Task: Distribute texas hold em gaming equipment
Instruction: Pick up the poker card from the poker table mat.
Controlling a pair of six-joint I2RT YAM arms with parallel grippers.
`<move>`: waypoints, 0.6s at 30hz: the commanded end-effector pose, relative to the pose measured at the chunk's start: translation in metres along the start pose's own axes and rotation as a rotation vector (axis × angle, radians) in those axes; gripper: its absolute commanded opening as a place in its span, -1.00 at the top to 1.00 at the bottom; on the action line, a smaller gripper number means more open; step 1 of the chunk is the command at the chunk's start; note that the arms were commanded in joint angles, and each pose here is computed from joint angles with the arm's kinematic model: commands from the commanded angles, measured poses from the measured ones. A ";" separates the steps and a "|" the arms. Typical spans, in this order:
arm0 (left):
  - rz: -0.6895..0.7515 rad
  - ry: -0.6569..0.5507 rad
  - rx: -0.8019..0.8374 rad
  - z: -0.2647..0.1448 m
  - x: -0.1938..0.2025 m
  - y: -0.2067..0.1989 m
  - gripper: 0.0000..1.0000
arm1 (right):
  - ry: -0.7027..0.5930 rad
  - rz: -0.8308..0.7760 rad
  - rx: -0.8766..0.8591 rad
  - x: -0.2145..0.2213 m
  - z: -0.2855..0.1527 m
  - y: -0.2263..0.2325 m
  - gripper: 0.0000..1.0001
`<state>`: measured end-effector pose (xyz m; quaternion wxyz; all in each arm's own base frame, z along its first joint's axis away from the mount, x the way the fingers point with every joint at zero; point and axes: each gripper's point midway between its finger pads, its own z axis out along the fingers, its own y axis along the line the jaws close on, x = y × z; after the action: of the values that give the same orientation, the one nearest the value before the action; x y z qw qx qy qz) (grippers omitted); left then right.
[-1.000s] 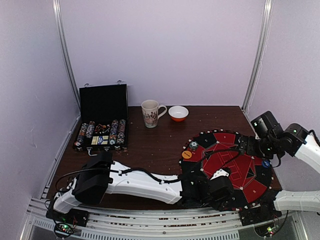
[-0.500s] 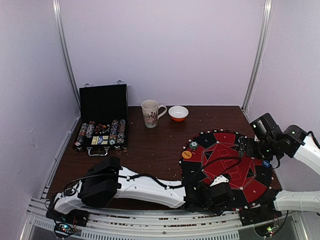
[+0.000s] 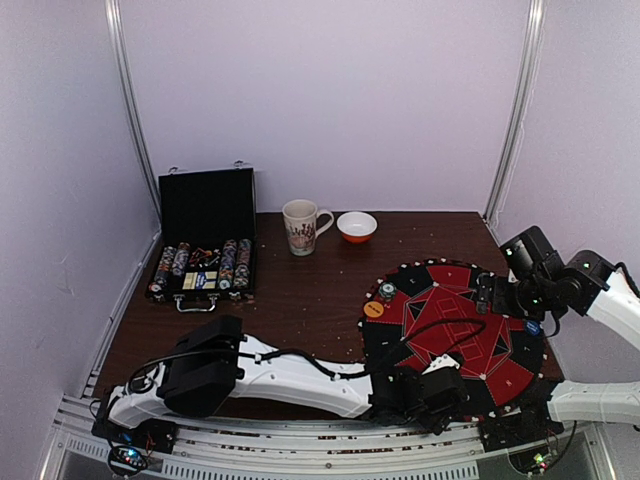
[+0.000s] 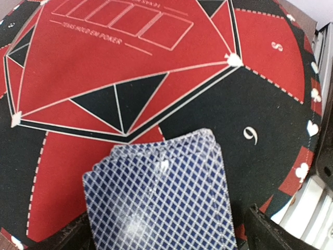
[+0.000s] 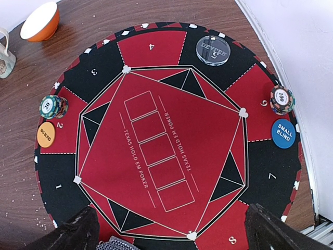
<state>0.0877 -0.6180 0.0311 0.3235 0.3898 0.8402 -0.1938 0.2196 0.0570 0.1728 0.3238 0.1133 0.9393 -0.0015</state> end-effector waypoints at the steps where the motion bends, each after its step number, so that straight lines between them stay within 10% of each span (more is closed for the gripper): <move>1: 0.045 0.057 0.011 0.015 0.020 -0.005 -0.93 | 0.005 -0.010 0.013 0.002 0.003 -0.003 -1.00; 18: 0.264 -0.031 0.011 -0.016 0.001 0.006 -0.09 | 0.006 -0.001 -0.022 -0.002 -0.001 0.003 -1.00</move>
<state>0.0856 -0.6187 0.0318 0.3377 0.4458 0.8079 -0.1857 0.2204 0.0571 0.1725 0.3229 0.1147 0.9394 -0.0003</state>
